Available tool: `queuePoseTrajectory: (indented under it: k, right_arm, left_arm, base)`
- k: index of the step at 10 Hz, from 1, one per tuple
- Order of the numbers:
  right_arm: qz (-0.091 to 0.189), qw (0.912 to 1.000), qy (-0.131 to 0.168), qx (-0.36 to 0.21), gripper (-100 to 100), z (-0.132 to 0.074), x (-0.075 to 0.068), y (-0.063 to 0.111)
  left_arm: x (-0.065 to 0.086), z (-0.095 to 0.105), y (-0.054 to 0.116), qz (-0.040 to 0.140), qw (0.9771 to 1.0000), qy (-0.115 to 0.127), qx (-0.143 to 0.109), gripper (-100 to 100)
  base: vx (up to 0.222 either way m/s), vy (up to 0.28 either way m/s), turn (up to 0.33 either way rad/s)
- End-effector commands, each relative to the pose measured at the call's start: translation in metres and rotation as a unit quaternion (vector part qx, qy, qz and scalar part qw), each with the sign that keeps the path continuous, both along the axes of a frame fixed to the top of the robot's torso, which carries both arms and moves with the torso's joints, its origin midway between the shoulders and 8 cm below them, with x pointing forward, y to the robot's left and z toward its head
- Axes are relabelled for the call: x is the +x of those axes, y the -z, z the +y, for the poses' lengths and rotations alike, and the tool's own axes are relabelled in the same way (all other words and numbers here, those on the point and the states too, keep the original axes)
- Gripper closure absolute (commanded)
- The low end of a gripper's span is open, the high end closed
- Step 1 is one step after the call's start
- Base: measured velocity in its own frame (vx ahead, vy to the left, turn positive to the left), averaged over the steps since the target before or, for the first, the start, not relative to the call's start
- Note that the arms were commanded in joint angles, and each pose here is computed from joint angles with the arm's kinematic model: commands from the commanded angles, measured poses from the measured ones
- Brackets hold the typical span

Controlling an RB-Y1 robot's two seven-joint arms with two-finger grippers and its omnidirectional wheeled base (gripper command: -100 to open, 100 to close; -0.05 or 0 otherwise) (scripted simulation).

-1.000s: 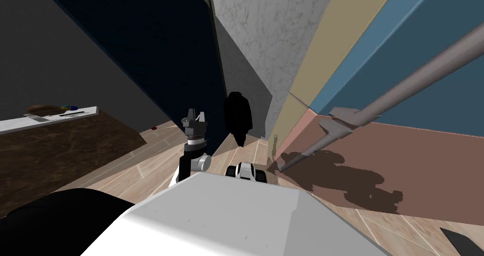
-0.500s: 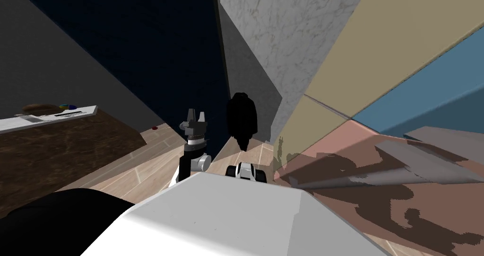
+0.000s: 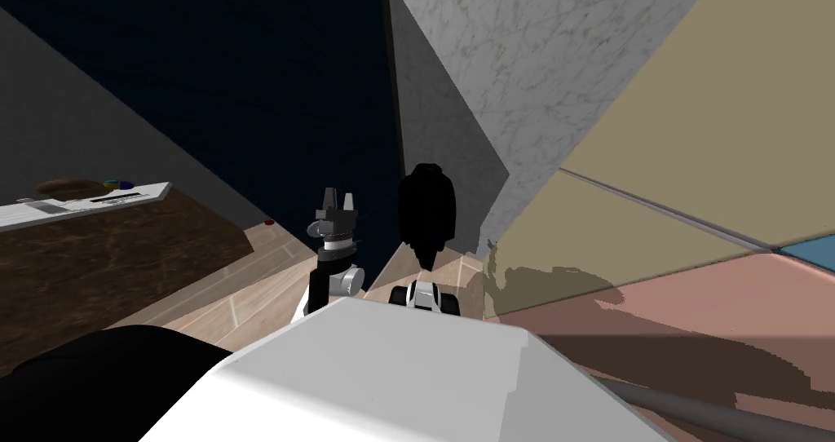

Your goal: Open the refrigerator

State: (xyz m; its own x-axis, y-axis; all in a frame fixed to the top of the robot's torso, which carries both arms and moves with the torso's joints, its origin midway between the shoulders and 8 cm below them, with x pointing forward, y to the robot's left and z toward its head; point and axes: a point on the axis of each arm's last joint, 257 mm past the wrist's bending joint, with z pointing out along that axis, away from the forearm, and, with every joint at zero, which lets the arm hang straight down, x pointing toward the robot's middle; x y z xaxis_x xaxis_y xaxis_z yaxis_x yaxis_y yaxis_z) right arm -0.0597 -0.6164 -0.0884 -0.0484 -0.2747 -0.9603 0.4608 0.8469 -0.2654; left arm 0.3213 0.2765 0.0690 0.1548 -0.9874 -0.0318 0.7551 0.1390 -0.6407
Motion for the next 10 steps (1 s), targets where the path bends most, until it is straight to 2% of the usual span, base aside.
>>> queuePoseTrajectory:
  k: [1, 3, 5, 9, 10]
  right_arm:
    - [0.025, 0.9992, 0.017, -0.027, -100, -0.007, -0.025, -0.01]
    - [0.062, 0.9951, 0.039, -0.067, -100, -0.014, -0.056, -0.028]
    - [0.093, 0.989, 0.055, -0.101, -100, -0.017, -0.08, -0.045]
    - [0.141, 0.975, 0.071, -0.156, -100, -0.021, -0.11, -0.078]
    - [0.146, 0.973, 0.072, -0.163, -100, -0.021, -0.112, -0.083]
  left_arm:
    - [0.0, 0.0, 0.0, 0.0, 1.0, 0.0, 0.0, 0]
    - [0.0, 0.0, 0.0, 0.0, 1.0, 0.0, 0.0, 0]
    - [0.0, 0.0, 0.0, 0.0, 1.0, 0.0, 0.0, 0]
    - [0.0, 0.0, 0.0, 0.0, 1.0, 0.0, 0.0, 0]
    - [0.0, 0.0, 0.0, 0.0, 1.0, 0.0, 0.0, 0]
  base:
    - [0.08, 0.066, 0.062]
    - [0.222, 0.137, 0.07]
    - [0.229, 0.144, 0.061]
    - [0.178, 0.106, 0.041]
    - [0.135, 0.078, 0.049]
